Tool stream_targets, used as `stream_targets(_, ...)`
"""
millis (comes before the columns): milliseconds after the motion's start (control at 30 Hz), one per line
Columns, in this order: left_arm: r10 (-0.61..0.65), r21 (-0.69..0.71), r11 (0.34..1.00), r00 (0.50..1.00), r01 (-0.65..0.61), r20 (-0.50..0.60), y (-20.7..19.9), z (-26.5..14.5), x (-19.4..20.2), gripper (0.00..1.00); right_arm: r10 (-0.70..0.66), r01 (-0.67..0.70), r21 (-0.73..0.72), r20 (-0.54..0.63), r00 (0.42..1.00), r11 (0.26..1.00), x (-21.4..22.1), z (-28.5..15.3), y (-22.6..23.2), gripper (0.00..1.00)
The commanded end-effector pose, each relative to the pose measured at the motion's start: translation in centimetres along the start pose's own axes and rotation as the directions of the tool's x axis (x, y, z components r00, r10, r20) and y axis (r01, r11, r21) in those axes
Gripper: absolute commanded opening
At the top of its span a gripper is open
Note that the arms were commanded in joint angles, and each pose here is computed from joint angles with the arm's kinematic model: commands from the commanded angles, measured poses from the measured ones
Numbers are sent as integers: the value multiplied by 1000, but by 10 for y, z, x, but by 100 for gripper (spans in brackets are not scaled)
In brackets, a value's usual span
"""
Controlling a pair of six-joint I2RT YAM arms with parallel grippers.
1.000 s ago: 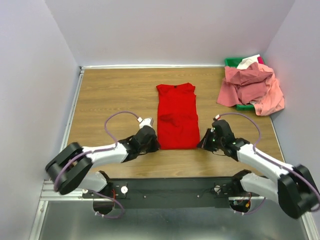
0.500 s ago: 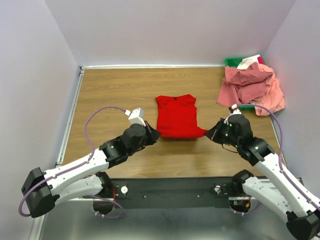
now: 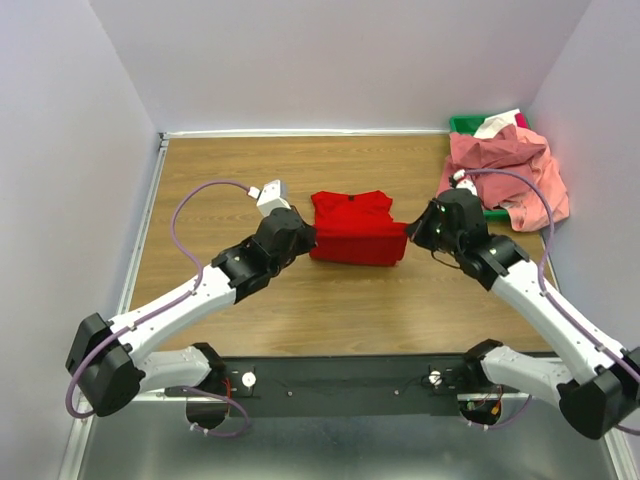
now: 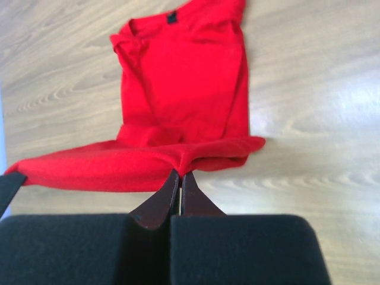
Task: Fold and stack the t-shirts
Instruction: Fold the tshirt
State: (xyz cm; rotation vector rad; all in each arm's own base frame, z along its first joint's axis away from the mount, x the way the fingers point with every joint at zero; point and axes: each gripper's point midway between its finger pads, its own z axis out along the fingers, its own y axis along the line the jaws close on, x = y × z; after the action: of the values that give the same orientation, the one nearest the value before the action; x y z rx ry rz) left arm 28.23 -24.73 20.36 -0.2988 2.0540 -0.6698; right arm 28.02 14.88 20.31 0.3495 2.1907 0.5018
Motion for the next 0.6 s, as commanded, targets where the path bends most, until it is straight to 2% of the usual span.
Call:
stream_targets(0, -1, -39, 999, 998, 3, 61, 10, 2, -23, 0, -24, 25, -10, 74, 997, 1000, -29, 14, 18, 0)
stream_targets(67, -7, -40, 999, 998, 9, 62, 17, 4, -26, 0, -33, 37, -58, 68, 997, 998, -33, 20, 33, 0)
stream_targets(267, -15, -52, 998, 997, 19, 74, 28, 15, -37, 0, -31, 33, -80, 22, 999, 996, -35, 50, 46, 0)
stream_targets(567, -8, -69, 997, 995, 15, 102, 33, 36, -62, 0, 23, -31, -112, -72, 997, 993, -33, 88, 30, 0)
